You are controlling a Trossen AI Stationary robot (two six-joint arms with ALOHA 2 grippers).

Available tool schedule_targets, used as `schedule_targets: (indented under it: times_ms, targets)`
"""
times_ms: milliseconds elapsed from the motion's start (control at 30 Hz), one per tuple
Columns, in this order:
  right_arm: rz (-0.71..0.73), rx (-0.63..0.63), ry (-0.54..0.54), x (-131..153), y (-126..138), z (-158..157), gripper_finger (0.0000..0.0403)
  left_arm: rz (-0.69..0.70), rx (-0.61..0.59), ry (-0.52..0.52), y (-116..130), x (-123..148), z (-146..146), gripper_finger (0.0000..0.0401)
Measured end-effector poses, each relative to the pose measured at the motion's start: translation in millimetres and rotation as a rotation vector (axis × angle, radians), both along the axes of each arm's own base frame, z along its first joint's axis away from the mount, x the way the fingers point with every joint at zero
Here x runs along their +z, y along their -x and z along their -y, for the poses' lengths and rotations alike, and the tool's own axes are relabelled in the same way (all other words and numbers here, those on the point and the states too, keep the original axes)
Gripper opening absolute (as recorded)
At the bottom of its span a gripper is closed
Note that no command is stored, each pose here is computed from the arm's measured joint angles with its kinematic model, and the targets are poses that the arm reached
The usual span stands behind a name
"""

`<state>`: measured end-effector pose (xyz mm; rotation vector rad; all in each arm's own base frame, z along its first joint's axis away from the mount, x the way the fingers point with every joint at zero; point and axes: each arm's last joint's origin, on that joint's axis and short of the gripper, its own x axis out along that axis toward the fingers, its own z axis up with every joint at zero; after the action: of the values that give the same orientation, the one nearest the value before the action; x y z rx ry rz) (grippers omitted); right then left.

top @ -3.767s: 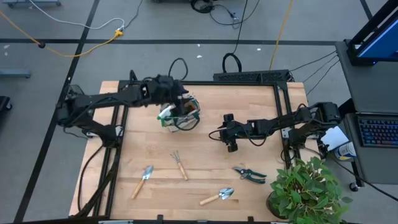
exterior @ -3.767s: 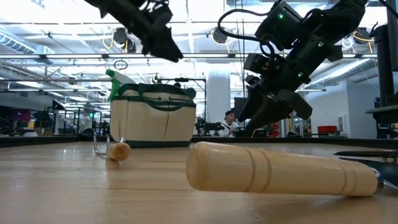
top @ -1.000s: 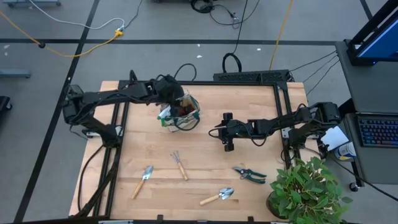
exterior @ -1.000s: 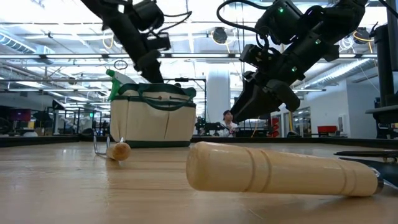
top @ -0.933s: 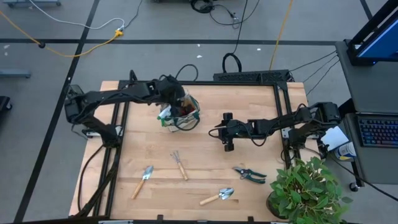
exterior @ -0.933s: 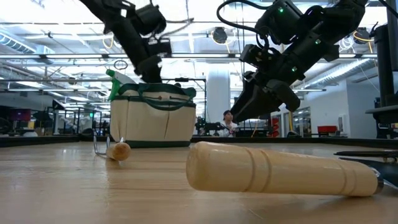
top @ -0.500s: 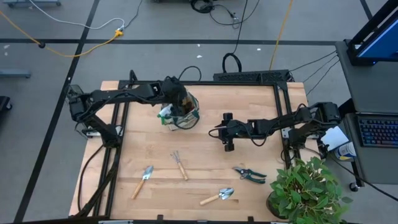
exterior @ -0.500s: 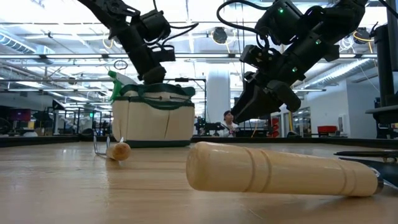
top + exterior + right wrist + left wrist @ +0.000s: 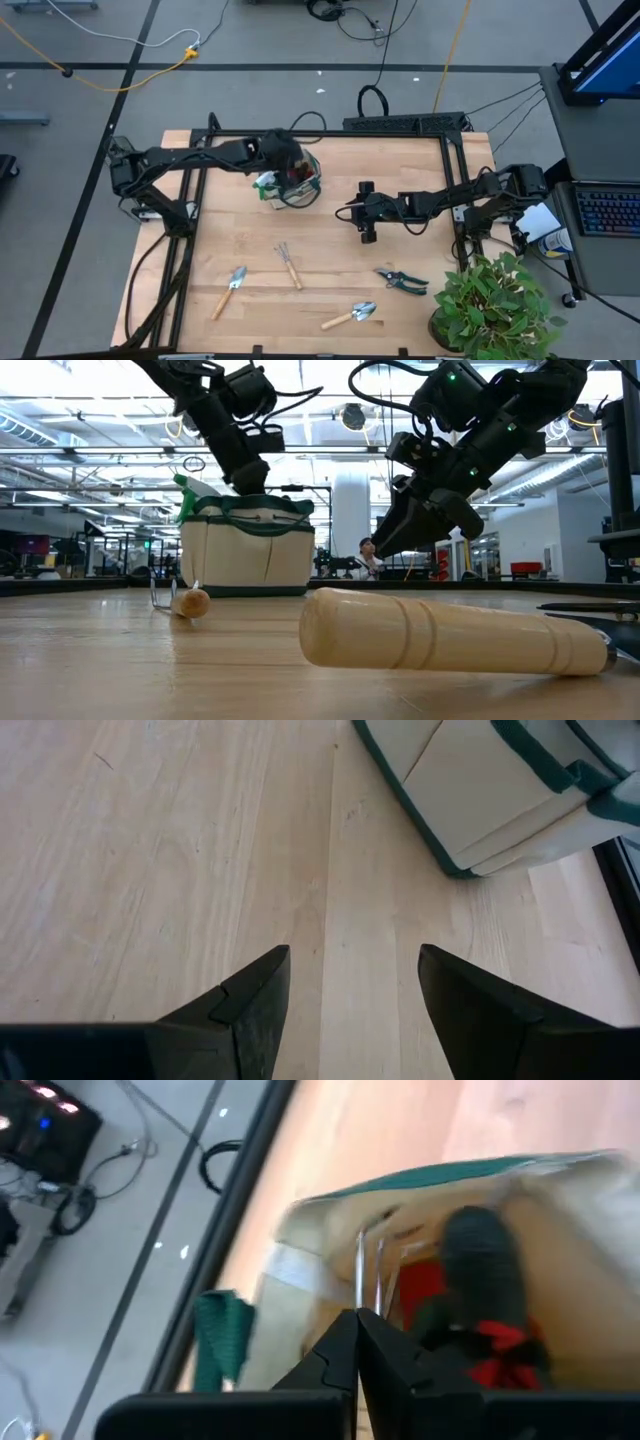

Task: Pick & Place Garden tools in Gardening bag
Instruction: Put the hand rake into the gardening bag

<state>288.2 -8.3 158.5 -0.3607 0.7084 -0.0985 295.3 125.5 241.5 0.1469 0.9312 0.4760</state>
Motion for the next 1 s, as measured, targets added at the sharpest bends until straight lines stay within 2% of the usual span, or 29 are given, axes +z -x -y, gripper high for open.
schedule_targets:
  times_ms: [100,200,400,500,600,700,833,1000]
  targets:
    - [0.000,0.000,0.000,0.0,0.0,0.0,0.0212,-0.017,-0.030,0.006,0.5,-0.5,1.9,0.0006]
    - [0.001,-0.003,-0.004,0.0,0.0,0.0,0.0212,-0.011,0.013,-0.028,1.2,1.9,0.7,0.0008]
    - [0.001,-0.004,-0.005,-0.1,0.0,0.0,0.0212,0.046,0.038,-0.093,12.4,25.6,7.6,0.0022]
    - [0.002,-0.004,-0.005,0.1,0.0,0.0,0.0212,0.152,0.030,-0.078,20.1,46.3,19.2,0.0015]
    - [0.013,0.009,-0.015,0.8,-0.8,-1.1,0.0212,0.237,-0.025,-0.003,31.3,63.3,33.4,0.0004]
    - [0.043,0.083,-0.073,2.9,-2.9,-4.2,0.0212,0.306,-0.137,0.092,41.0,76.8,49.0,0.0009]
    - [0.125,0.182,-0.137,9.4,-7.5,-7.6,0.0212,0.223,-0.306,0.118,50.4,78.0,70.8,0.0041]
    - [0.182,0.192,-0.136,14.1,-10.3,-7.7,0.0212,0.117,-0.415,0.150,50.3,69.5,96.1,0.0102]
